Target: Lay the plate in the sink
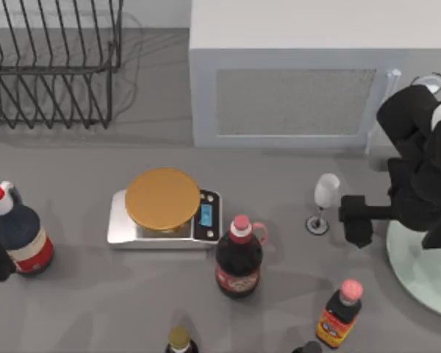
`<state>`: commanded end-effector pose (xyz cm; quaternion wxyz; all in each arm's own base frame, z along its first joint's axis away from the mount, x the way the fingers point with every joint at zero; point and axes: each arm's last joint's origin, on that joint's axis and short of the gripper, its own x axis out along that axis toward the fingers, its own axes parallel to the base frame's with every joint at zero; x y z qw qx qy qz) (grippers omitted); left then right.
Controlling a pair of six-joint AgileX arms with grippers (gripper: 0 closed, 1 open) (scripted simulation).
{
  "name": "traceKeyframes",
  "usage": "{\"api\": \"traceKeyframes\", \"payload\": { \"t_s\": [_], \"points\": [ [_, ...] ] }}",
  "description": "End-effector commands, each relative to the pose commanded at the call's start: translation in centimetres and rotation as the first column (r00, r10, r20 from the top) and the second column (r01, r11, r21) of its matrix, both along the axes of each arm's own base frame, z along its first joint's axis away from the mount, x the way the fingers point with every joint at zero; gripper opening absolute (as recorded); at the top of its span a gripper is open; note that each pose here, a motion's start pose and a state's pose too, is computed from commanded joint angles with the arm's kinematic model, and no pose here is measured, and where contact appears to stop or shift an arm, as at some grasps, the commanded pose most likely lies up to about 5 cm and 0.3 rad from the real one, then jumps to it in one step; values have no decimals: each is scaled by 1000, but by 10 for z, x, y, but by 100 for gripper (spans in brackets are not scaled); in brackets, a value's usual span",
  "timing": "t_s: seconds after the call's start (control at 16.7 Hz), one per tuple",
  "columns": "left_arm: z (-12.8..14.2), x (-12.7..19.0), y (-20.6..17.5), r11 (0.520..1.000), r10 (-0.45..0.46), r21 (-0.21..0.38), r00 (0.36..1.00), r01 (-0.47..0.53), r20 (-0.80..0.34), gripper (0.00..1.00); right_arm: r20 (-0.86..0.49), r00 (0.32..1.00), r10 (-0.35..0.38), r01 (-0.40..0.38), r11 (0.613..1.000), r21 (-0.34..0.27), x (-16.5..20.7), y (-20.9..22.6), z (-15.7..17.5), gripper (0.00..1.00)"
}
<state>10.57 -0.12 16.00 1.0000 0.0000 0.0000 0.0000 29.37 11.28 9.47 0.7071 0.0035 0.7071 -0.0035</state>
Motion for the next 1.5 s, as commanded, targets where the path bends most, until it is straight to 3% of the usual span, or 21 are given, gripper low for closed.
{"api": "traceKeyframes", "payload": {
  "t_s": [0.6,1.08,1.14,1.5],
  "points": [
    [0,0,0,1000,0,0,1000,0,0,100,0,1000,0,0,1000,0,0,0,0,2],
    [0,0,0,1000,0,0,1000,0,0,100,0,1000,0,0,1000,0,0,0,0,0],
    [0,0,0,1000,0,0,1000,0,0,100,94,995,-12,9,999,31,8,-1,26,0],
    [0,0,0,1000,0,0,1000,0,0,100,0,998,-56,56,998,-6,7,-18,40,0]
  ]
}}
